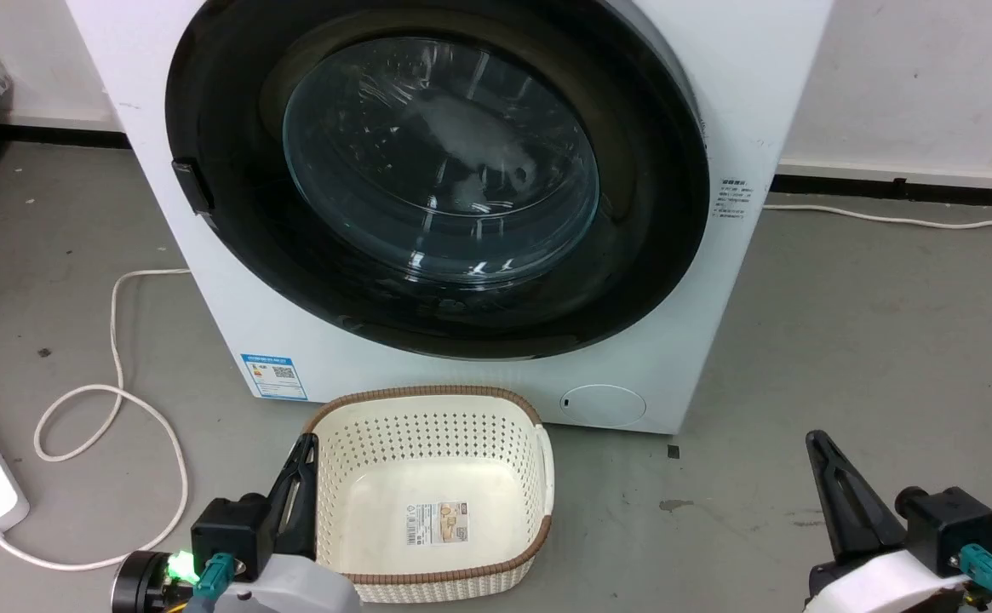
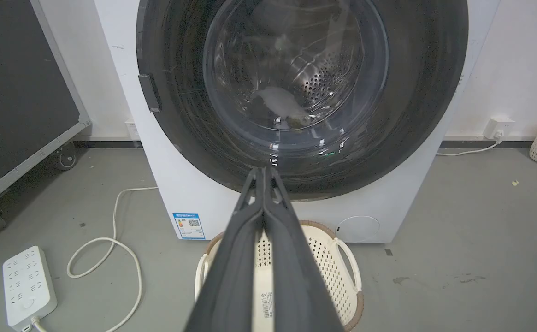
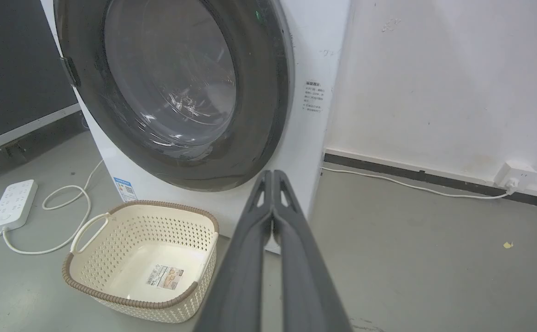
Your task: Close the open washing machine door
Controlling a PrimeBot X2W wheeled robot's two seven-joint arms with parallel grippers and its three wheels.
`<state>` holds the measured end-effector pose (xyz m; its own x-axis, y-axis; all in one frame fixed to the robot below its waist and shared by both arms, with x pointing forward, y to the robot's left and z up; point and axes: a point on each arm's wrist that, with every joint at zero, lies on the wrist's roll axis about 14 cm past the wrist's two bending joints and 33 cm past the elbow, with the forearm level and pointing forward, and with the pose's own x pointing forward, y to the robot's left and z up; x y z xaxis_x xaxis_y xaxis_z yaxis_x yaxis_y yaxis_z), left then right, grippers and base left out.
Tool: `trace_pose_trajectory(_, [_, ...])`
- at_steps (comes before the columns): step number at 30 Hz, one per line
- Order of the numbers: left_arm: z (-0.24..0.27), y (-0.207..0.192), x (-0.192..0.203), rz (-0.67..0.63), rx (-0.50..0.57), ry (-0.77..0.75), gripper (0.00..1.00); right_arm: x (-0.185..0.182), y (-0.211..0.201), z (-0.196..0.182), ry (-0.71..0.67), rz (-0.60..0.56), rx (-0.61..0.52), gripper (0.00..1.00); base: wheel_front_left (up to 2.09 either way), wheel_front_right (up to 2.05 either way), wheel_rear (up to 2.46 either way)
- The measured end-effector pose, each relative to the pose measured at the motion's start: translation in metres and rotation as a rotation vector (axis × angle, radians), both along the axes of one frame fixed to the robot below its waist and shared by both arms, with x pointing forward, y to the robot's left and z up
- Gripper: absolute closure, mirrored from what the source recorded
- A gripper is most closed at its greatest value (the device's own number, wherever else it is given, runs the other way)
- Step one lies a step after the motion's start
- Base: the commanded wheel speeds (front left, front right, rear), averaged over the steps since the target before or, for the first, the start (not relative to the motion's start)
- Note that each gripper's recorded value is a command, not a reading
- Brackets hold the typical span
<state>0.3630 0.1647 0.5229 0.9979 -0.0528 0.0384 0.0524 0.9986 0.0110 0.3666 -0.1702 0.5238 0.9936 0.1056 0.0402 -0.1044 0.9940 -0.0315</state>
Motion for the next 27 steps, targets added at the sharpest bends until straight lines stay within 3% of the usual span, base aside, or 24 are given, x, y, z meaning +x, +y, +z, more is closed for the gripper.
trace_pose_trajectory(27, [-0.0018, 0.0076, 0.0036, 0.03, 0.02, 0.038, 1.0, 0.0004, 0.0048, -0.0038, 0.045, 0.012, -0.013, 1.0, 0.0, 0.0, 0.0])
